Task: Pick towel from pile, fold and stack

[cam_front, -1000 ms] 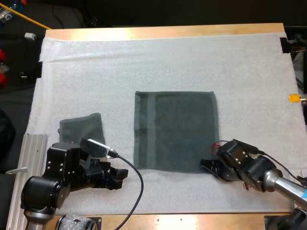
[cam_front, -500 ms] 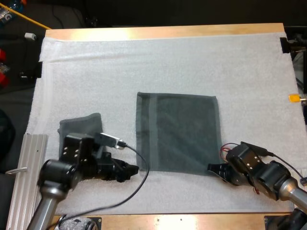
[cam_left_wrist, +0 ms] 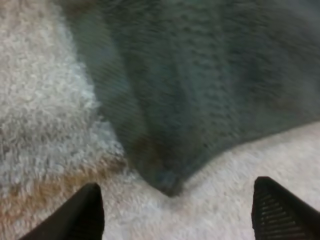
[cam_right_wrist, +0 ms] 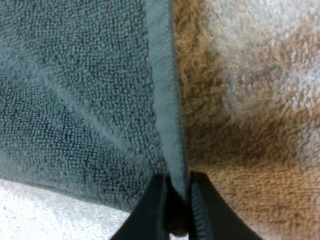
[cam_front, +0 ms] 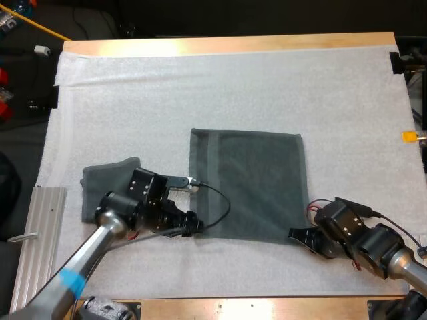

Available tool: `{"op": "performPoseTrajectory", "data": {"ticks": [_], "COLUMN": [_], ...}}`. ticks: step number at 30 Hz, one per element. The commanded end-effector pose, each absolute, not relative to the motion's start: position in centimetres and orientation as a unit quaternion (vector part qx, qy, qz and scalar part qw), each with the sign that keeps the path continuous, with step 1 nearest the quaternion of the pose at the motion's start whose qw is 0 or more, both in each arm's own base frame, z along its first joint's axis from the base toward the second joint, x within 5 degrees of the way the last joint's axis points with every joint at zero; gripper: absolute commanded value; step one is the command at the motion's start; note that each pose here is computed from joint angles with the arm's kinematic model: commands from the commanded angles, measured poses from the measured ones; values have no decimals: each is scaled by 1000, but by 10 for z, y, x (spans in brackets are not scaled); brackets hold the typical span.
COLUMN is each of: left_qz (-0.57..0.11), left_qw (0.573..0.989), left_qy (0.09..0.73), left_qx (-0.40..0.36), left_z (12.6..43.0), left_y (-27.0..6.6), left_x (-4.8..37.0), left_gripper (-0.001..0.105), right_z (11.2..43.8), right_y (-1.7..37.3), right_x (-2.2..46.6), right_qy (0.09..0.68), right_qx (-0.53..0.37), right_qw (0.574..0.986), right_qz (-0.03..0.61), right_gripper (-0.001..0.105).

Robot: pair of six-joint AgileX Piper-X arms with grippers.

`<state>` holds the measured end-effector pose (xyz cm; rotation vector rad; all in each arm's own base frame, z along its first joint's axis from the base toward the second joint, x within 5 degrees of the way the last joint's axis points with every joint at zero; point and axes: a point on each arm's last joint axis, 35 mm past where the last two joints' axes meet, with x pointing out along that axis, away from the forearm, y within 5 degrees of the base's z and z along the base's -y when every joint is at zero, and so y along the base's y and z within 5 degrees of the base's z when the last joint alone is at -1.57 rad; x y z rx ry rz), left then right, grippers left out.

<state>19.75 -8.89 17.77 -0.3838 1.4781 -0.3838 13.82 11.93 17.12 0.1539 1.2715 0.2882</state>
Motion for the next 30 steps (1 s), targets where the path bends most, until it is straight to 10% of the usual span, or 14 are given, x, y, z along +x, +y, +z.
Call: {"op": "performPoseTrajectory", "data": {"ticks": [1,16,26,30], "left_qz": [-172,-209,-193,-200], "left_qw": [707,622,624,621], "left_qy": [663,720,725,729], "left_qx": [-177,-227,-217,-205], "left_z": [175,131,130,131], "left_y": [-91,-101,-100,-98], "left_x": [200,211,210,207], "left_gripper": [61,59,2,0], "right_z": [172,172,172,172], "right_y": [118,118,118,118], "right_x": [137,137,137,137], "right_qy": [593,590,589,588], "right_qx": [63,58,56,54], "right_qw": [792,795,796,796], "right_qz": [133,129,129,131], "right_gripper": [0,0,0,0]}}
